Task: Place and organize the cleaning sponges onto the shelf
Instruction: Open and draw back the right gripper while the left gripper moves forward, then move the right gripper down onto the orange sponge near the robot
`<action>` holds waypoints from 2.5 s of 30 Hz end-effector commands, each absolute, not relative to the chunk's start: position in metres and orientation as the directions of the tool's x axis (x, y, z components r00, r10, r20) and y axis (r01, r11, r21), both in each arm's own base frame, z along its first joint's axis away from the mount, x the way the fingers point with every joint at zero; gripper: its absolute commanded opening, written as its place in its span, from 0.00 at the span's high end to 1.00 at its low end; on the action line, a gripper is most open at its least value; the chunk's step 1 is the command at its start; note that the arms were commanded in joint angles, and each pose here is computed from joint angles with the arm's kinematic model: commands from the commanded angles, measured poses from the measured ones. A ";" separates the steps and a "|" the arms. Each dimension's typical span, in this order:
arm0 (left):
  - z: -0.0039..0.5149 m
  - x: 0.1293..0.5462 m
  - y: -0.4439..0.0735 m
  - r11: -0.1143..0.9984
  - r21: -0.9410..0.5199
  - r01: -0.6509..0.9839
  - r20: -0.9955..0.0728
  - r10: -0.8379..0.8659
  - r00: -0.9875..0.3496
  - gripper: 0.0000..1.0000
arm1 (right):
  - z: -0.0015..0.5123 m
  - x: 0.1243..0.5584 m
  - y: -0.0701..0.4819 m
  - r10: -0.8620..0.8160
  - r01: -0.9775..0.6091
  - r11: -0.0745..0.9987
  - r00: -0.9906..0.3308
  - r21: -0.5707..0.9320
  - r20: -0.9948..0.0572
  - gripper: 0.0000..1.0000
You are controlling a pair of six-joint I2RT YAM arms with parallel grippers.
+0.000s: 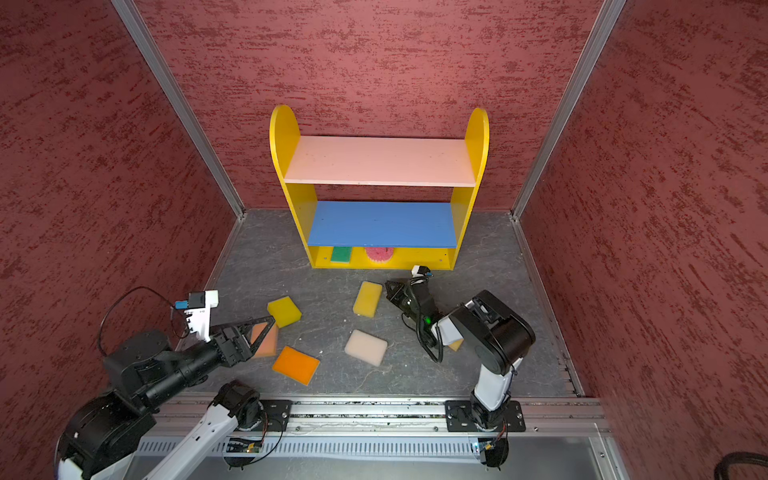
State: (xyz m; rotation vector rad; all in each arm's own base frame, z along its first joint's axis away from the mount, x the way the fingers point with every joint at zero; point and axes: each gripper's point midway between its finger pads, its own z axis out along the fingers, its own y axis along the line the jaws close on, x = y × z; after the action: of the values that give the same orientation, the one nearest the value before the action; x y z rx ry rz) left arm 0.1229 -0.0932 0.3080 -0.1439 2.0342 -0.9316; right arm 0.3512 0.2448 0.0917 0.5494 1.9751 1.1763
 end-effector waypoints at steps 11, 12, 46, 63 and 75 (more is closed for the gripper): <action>0.245 0.144 -0.107 0.692 -0.711 0.124 -0.562 -0.454 -0.691 0.01 | 0.111 0.280 0.144 0.526 0.084 0.808 -0.551 0.583 -0.648 0.56; 0.244 0.148 -0.110 0.692 -0.711 0.128 -0.562 -0.449 -0.694 0.00 | 0.109 0.272 0.129 0.519 0.125 0.827 -0.543 0.548 -0.660 0.53; 0.294 0.304 -0.169 0.637 -0.750 0.179 -0.601 -0.543 -0.586 0.00 | 0.113 0.252 0.169 0.101 -0.177 0.907 -0.789 0.381 -0.606 0.01; 0.321 0.270 -0.078 0.732 -0.680 0.043 -0.669 -0.596 -0.444 0.01 | 0.182 0.286 0.229 0.131 -0.390 0.786 -0.655 0.481 -0.744 0.01; 0.255 0.246 -0.011 0.757 -0.551 -0.351 -0.591 -0.651 -0.476 0.00 | 0.168 0.291 0.281 -0.011 -0.450 0.778 -0.707 0.438 -0.707 0.22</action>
State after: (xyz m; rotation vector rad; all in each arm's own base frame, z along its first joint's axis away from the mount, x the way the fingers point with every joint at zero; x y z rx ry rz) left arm 0.2539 -0.0231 0.2771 -0.6807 2.0295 -0.5175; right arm 0.2914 0.2655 0.1515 -0.2745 2.2795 0.7993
